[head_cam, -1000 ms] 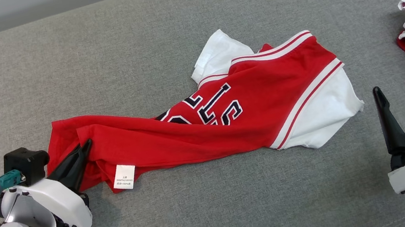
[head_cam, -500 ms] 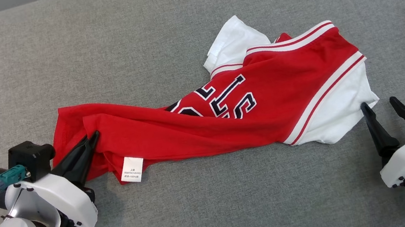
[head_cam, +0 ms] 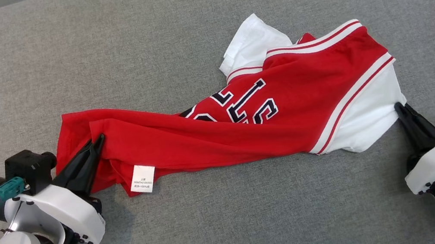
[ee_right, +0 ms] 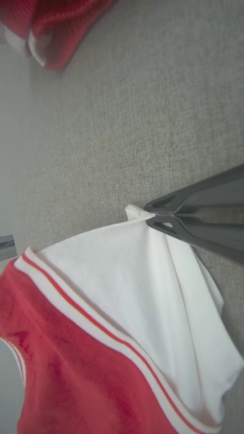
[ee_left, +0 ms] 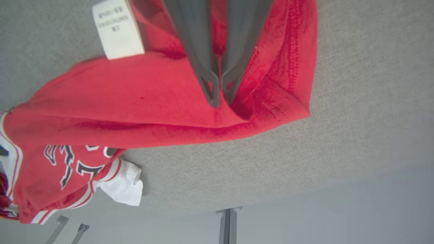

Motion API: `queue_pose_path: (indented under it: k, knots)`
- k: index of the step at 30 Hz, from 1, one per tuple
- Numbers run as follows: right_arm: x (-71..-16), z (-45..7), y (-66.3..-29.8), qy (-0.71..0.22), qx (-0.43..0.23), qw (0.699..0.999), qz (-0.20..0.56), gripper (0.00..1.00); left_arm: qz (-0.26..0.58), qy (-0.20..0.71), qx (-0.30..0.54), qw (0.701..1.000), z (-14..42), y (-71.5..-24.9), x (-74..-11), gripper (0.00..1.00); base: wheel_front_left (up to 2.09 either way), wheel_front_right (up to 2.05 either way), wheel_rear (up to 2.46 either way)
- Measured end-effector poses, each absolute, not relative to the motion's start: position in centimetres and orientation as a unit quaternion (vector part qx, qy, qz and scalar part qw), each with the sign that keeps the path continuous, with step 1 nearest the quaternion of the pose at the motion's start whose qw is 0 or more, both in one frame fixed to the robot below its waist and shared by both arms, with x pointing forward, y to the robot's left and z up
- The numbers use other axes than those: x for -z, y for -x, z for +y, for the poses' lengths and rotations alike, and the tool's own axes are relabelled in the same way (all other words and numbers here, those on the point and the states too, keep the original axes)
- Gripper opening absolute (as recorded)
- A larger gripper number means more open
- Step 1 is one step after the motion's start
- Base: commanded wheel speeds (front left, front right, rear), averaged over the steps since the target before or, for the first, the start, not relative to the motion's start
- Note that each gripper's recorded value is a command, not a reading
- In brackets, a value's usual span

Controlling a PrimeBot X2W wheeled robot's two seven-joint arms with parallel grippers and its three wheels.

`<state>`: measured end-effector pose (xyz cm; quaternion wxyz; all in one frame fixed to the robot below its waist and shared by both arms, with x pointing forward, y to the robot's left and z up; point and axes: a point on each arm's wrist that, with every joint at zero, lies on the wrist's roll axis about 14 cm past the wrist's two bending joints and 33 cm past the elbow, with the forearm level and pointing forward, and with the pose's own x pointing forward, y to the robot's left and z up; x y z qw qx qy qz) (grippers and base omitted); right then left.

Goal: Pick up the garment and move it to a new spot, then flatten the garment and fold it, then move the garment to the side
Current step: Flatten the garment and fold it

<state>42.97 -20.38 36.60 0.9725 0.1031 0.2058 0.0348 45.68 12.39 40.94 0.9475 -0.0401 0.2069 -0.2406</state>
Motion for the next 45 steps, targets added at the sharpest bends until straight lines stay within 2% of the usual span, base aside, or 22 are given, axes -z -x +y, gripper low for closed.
queue_pose_path:
  k: [9,17,24,31,34,39,44,45]
  knots:
    - [-42.0,-21.8,-43.1,-0.142,-0.01,0.986,0.092,0.0,0.123,0.047,0.222,0.966,12.6,-46.9,-45.3,0.0,0.0,0.0,0.0]
    - [-53.5,-21.5,-43.9,-0.19,-0.037,0.978,-0.079,0.0,-0.011,0.054,0.221,0.974,11.6,-47.2,-54.5,0.0,0.0,0.0,0.0]
    - [-66.0,-20.9,-43.8,-0.207,-0.086,0.943,-0.248,0.0,-0.171,0.051,0.213,0.961,11.7,-46.4,-65.5,0.0,0.0,0.0,0.0]
    - [-76.5,-19.8,-41.2,-0.193,-0.136,0.894,-0.38,0.0,-0.333,0.036,0.204,0.92,11.9,-43.2,-76.3,0.0,0.0,0.0,0.0]
    - [-78.6,-19.4,-40.4,-0.188,-0.147,0.884,-0.403,0.0,-0.358,0.026,0.211,0.909,11.6,-42.2,-78.2,0.0,0.0,0.0,0.0]
    - [-79.5,-19.0,-40.9,-0.183,-0.154,0.884,-0.402,0.0,-0.361,0.019,0.224,0.905,10.6,-42.4,-78.9,0.0,0.0,0.0,0.0]
    - [-78.7,-18.7,-44.1,-0.178,-0.154,0.896,-0.376,0.0,-0.33,0.021,0.244,0.912,9.8,-45.6,-77.8,0.0,0.0,0.0,0.0]
    - [-78.3,-18.5,-45.9,-0.182,-0.156,0.901,-0.363,0.0,-0.316,0.023,0.247,0.916,9.7,-47.6,-77.1,0.0,0.0,0.0,0.0]
